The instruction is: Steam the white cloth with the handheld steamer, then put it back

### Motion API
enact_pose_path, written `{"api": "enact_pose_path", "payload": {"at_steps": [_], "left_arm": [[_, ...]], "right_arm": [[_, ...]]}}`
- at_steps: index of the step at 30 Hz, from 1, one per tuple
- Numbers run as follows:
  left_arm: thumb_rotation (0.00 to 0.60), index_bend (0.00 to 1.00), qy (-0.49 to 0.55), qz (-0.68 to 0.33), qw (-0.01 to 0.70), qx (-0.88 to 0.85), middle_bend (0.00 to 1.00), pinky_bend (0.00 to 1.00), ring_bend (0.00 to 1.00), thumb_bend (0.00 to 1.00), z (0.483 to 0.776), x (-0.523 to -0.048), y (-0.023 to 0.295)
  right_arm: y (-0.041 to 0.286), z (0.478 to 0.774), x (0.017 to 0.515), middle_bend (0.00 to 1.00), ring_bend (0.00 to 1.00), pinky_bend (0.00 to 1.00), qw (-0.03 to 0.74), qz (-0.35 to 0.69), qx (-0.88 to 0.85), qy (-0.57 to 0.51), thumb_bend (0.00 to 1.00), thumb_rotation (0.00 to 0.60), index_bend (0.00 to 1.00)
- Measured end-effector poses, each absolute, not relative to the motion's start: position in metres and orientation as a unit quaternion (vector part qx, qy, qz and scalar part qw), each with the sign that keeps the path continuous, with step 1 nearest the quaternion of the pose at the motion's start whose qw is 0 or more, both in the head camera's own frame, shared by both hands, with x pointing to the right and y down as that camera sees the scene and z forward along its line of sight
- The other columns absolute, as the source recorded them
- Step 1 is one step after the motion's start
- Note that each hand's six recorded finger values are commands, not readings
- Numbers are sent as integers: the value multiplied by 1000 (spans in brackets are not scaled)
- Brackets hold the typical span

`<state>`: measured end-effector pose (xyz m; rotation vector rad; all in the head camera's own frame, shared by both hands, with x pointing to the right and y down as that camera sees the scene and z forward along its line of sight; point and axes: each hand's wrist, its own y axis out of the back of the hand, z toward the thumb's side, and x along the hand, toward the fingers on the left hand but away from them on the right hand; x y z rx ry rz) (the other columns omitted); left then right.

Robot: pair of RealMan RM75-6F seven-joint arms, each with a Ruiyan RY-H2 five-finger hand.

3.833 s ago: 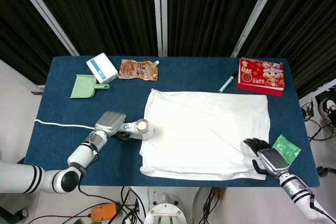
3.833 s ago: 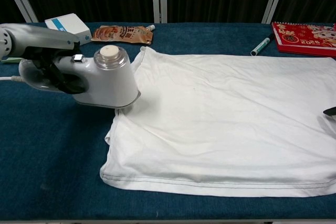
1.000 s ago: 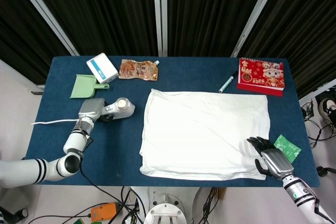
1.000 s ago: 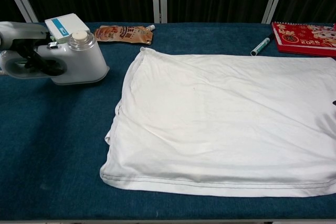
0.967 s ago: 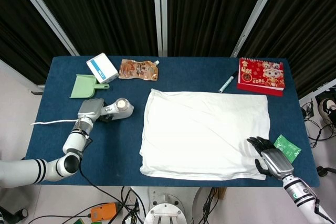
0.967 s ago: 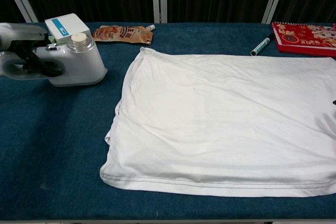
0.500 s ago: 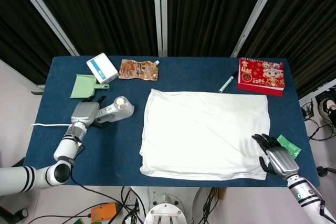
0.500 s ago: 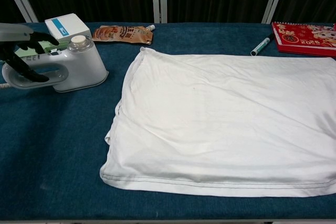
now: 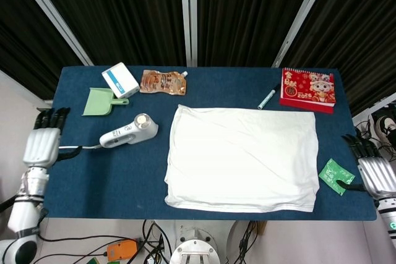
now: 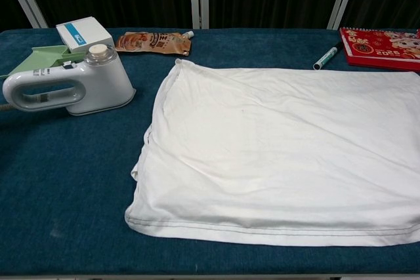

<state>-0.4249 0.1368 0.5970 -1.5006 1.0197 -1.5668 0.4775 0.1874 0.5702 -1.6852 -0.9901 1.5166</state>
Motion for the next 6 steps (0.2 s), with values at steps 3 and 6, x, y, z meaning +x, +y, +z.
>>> {"api": "enact_pose_path", "payload": {"at_steps": [3, 6], "left_arm": [[494, 9, 419, -609, 354, -573, 68, 0, 0, 116, 584, -451, 165], [497, 9, 428, -611, 345, -569, 87, 0, 0, 116, 576, -468, 188]], "right_arm": [[188, 562, 480, 77, 0, 65, 334, 580, -633, -390, 84, 600, 0], [191, 557, 480, 78, 0, 65, 338, 578, -627, -399, 83, 600, 0]]}}
